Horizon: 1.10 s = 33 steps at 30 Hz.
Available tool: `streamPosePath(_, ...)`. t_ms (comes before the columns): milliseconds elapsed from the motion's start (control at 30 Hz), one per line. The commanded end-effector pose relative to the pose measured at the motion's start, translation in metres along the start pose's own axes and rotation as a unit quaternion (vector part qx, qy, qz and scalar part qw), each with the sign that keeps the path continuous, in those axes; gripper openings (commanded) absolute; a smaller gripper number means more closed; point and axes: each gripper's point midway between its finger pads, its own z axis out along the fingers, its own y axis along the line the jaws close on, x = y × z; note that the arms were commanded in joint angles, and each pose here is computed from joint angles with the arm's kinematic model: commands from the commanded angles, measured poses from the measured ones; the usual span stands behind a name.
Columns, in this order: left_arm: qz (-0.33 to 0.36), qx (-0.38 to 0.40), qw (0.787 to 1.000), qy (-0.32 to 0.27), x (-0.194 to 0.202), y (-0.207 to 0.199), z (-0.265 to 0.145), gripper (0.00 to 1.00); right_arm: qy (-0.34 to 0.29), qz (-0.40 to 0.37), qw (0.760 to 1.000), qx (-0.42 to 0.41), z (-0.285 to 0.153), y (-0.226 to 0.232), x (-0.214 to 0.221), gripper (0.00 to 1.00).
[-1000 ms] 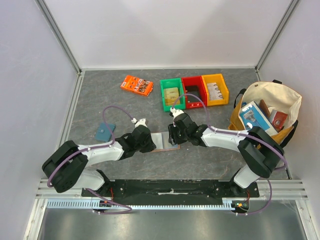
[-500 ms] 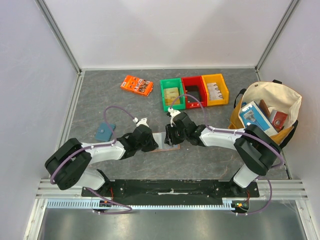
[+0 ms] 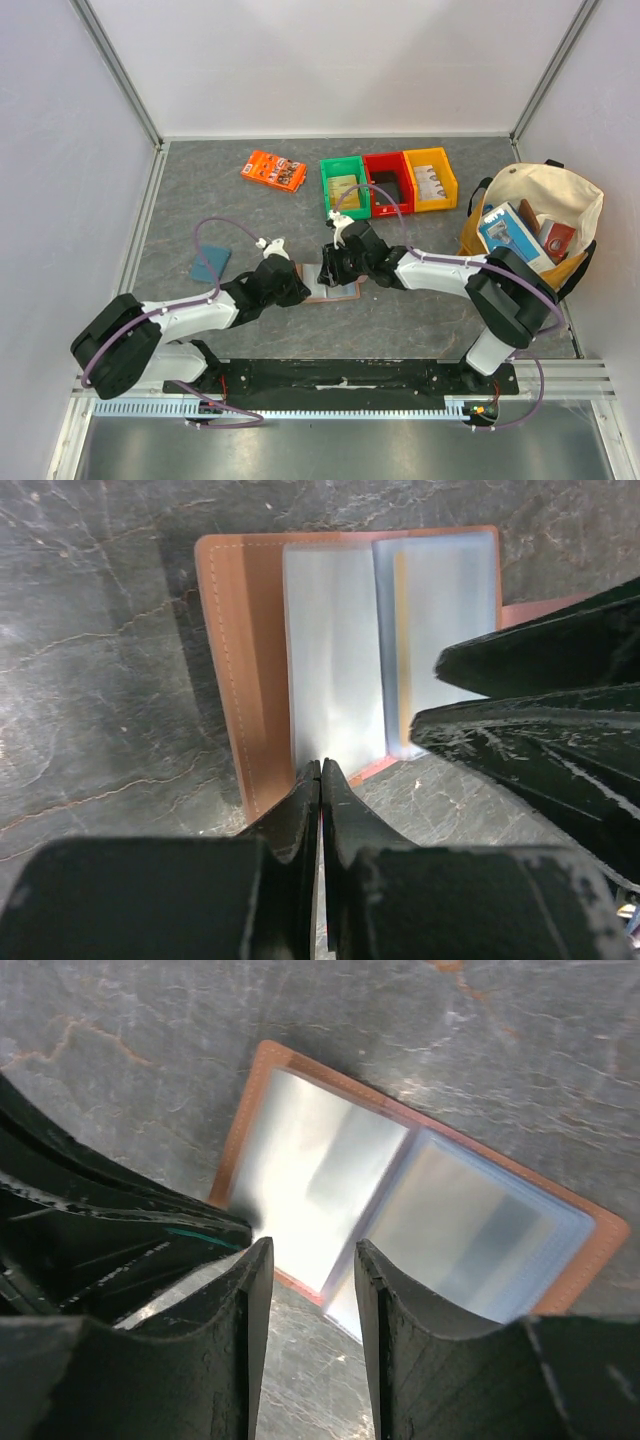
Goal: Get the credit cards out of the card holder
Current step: Open the card holder at the center of the board, then remove the credit card from the card holder.
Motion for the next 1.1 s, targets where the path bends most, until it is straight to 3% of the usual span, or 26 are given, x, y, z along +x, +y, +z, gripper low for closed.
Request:
streamPosePath(0, 0.005, -0.034, 0.999, -0.015, -0.007, 0.012, 0.000, 0.07, -0.054, -0.020, 0.996, 0.074, -0.018, -0.015, -0.032, 0.47)
streamPosePath(100, 0.016, -0.048, 0.999, 0.002, -0.001, 0.016, 0.005, 0.07, -0.050, -0.020, 0.990, 0.133, -0.033, -0.036, -0.027, 0.55)
streamPosePath(267, 0.021, -0.053, 0.998, 0.019, 0.005, 0.018, 0.010, 0.07, -0.029, -0.018, 0.988, 0.149, -0.033, -0.044, -0.014, 0.63)
streamPosePath(767, 0.020, -0.052, 0.998, 0.026, 0.010, 0.019, 0.011, 0.05, 0.002, -0.007, 0.993, 0.119, -0.011, -0.039, 0.001, 0.64)
streamPosePath(1067, 0.018, -0.047, 0.998, 0.033, 0.013, 0.018, 0.013, 0.05, -0.004, -0.010, 0.996, 0.090, -0.012, -0.026, -0.004, 0.52)
